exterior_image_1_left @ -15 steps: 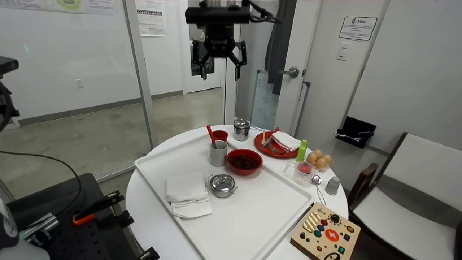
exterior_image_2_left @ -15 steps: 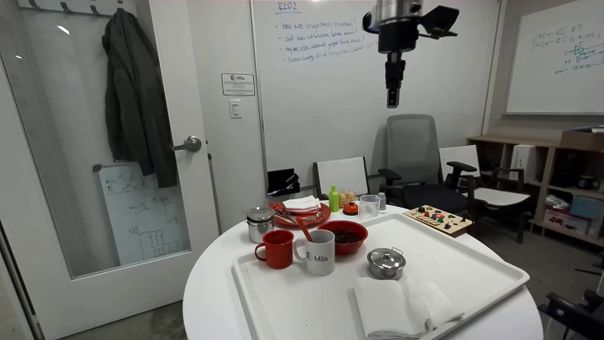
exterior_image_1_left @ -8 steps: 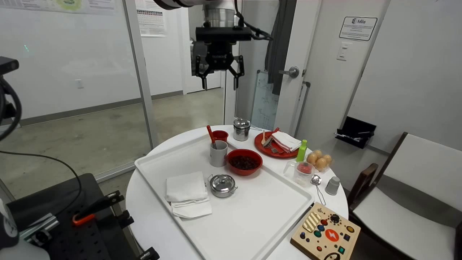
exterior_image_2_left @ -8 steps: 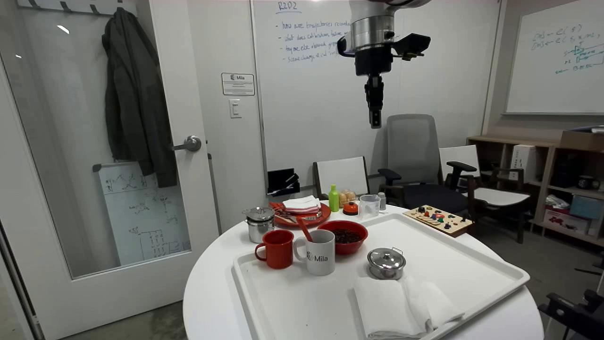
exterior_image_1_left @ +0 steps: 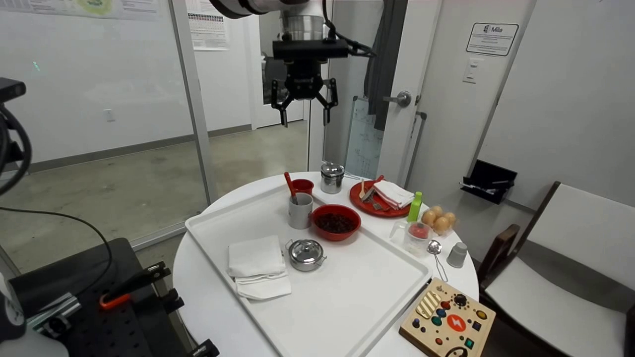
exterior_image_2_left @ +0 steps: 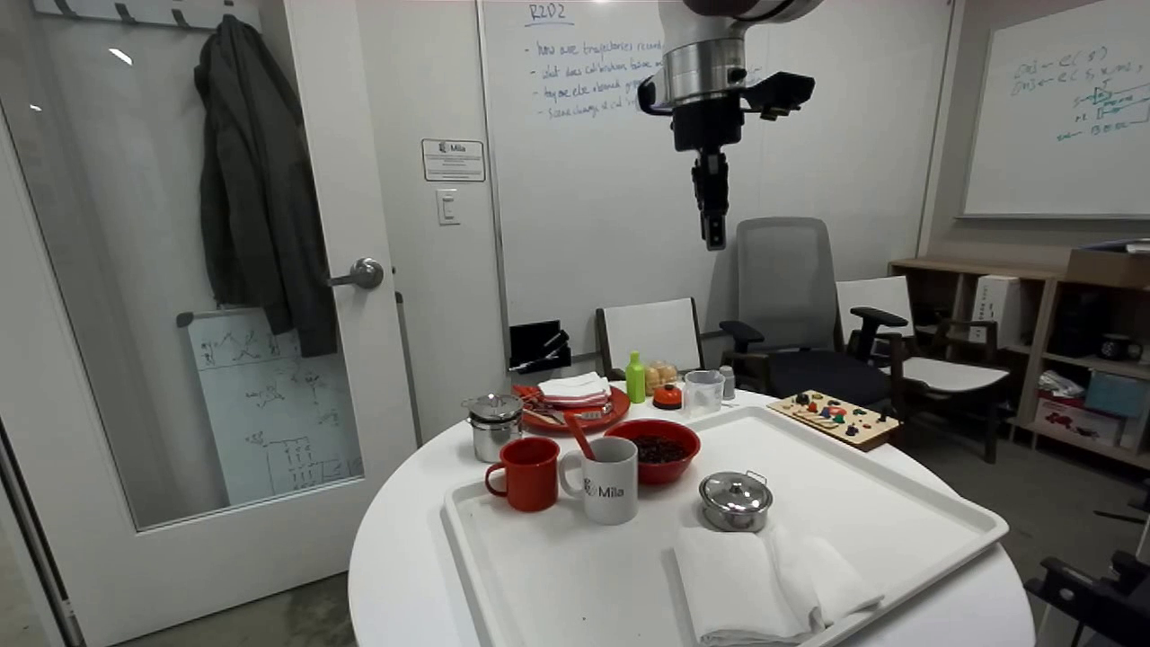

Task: Use the spoon to stir the contents in the red bowl

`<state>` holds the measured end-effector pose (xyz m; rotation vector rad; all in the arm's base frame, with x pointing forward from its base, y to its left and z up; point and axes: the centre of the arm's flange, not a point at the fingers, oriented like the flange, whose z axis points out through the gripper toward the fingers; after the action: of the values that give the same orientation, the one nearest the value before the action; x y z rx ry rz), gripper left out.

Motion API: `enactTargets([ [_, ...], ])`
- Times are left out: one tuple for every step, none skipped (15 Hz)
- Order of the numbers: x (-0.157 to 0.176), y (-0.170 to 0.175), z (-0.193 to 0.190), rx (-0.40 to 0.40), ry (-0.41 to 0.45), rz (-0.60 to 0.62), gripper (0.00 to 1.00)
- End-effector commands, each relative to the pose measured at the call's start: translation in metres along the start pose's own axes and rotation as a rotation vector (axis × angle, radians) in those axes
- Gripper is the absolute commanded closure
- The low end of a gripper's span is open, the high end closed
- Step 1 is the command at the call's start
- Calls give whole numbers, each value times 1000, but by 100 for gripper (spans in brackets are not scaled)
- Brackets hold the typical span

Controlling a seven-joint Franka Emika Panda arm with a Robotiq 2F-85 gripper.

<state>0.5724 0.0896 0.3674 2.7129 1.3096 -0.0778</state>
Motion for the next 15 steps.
enactTargets([
  [46, 13, 9, -74, -44, -150, 0],
  [60, 13, 12, -89, -50, -203, 0],
  [75, 12, 15, -99, -51, -254, 0],
  [93, 11, 18, -108, -48, -303, 0],
  [108, 9, 20, -115, -46, -354, 0],
  [126, 7, 24, -119, -42, -405, 0],
  [141, 5, 28, -113, -27, -458, 0],
  [154, 2, 32, -104, -16, -497, 0],
  [168, 0, 40, -80, -1, -533, 0],
  [178, -2, 47, -63, 1, -554, 0],
  [187, -3, 57, -38, 9, -582, 0],
  [194, -4, 68, -22, 11, -613, 0],
  [199, -4, 79, -6, 11, -645, 0],
  [203, -6, 89, 8, 2, -670, 0],
  [206, -7, 99, 27, -4, -691, 0],
])
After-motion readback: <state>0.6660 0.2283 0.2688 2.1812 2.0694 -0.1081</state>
